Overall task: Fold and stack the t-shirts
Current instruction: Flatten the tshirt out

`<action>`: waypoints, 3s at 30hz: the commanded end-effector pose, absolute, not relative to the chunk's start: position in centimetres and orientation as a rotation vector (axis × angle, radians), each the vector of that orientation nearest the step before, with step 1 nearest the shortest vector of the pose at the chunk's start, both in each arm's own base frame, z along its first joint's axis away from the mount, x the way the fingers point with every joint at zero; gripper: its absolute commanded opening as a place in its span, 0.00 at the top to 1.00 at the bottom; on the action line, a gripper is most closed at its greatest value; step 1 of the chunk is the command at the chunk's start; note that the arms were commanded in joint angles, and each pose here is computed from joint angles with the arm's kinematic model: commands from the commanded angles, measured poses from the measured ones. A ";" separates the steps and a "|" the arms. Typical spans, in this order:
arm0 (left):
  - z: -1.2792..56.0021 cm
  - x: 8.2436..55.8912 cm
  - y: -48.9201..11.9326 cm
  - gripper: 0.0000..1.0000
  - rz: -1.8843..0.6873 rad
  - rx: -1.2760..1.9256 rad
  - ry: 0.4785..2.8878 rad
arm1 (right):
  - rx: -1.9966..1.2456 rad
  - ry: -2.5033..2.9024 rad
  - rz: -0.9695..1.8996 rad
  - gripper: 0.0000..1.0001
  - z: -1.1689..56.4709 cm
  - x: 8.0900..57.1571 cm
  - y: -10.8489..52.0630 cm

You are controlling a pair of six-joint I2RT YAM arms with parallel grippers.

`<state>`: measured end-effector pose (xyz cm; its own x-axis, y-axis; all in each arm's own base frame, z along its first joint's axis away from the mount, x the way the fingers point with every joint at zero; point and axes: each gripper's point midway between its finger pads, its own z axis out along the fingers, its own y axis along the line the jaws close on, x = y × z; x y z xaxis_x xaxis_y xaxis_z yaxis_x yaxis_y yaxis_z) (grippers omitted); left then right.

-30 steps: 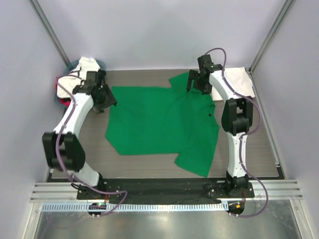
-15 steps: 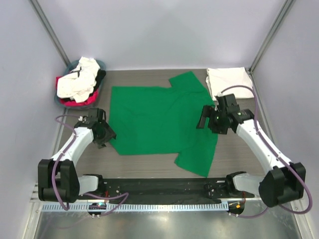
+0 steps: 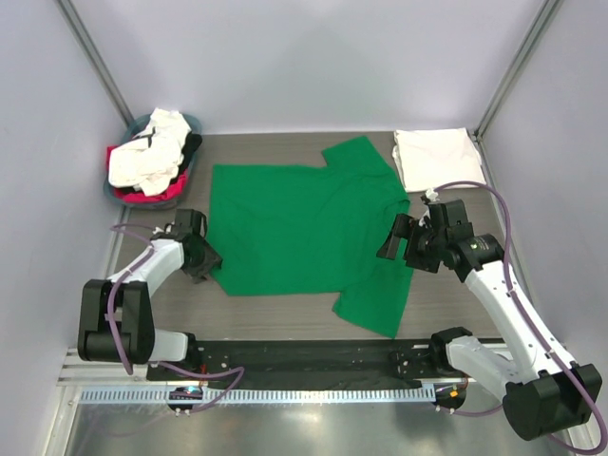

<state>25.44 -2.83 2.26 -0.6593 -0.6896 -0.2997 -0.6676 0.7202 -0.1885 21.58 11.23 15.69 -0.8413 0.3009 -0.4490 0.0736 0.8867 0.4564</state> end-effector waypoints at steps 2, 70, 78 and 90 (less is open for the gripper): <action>2.0 26.1 -2.3 0.48 -0.068 -1.086 2.524 | 0.247 2.515 0.604 0.10 16.3 21.3 11.5; 7.6 37.3 -7.8 0.59 -0.715 -1.319 2.120 | 0.302 2.507 0.552 0.08 15.5 19.5 10.2; 8.4 37.8 -7.1 0.57 -0.766 -1.405 1.957 | 0.292 2.508 0.555 0.08 15.4 19.5 10.3; 7.8 38.6 -7.2 0.58 -0.772 -1.426 1.935 | 0.281 2.505 0.567 0.08 15.6 19.5 10.4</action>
